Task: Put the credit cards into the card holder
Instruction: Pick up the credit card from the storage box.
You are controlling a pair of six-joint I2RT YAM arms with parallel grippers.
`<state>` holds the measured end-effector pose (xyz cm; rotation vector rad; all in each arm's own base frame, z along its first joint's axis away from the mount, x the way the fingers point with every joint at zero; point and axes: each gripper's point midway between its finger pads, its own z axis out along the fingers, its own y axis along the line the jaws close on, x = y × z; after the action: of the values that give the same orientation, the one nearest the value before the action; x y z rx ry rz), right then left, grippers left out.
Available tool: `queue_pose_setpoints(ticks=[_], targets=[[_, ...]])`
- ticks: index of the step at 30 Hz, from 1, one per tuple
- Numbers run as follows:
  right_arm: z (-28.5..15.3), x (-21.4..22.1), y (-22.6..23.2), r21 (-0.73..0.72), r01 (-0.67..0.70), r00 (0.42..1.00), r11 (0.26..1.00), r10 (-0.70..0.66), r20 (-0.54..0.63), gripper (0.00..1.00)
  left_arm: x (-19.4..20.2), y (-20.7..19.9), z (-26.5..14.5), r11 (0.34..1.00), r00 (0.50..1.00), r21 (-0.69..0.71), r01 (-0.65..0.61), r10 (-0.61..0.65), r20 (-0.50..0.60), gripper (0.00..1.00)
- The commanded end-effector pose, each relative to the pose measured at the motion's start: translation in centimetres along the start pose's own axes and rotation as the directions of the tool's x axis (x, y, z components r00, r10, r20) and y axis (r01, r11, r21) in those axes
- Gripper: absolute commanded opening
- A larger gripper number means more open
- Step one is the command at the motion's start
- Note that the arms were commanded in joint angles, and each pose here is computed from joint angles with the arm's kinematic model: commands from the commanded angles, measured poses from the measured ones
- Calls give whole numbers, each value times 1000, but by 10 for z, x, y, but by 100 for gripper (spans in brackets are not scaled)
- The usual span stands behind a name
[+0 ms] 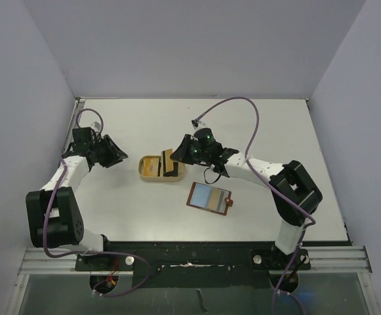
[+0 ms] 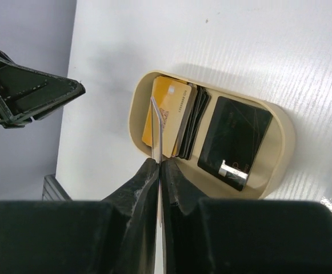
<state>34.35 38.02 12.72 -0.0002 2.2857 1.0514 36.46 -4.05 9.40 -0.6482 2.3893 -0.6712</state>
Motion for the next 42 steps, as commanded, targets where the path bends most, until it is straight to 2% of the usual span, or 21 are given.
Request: queue_pose_setpoints(ticks=[1, 7, 11, 14, 20, 24, 32, 35, 38, 42], targets=[[-28, -27, 35, -85, -4, 996, 996, 11, 84, 0, -2, -47, -23, 977, 986, 130, -166, 160, 55, 32], [-44, -30, 44, -147, 6, 995, 989, 9, 99, 0, 32, -106, -53, 905, 973, 362, -223, 228, 31, 34], [-61, -35, 55, -230, 0, 992, 973, 29, 122, 0, 53, -141, -81, 791, 979, 590, -164, 206, -4, 39], [-74, -38, 60, -288, -12, 989, 957, 54, 139, 0, 63, -156, -98, 715, 982, 688, -120, 189, -25, 41], [-95, -44, 76, -373, -12, 983, 928, 79, 167, 0, 70, -170, -114, 626, 983, 774, -98, 184, -24, 43], [-99, -44, 83, -415, -23, 982, 910, 99, 162, 0, 80, -170, -111, 604, 982, 796, -45, 173, -76, 44], [-92, -44, 90, -454, -48, 983, 889, 122, 134, 0, 93, -180, -114, 549, 978, 835, -6, 177, -109, 44], [-90, -45, 91, -458, -49, 984, 888, 122, 133, 0, 98, -179, -111, 556, 976, 831, 2, 179, -123, 38], [-88, -43, 88, -451, -57, 984, 890, 126, 124, 0, 99, -179, -111, 556, 977, 831, 2, 178, -122, 26], [-85, -39, 79, -436, -68, 984, 897, 132, 117, 0, 97, -179, -110, 558, 979, 830, -5, 173, -110, 4]])
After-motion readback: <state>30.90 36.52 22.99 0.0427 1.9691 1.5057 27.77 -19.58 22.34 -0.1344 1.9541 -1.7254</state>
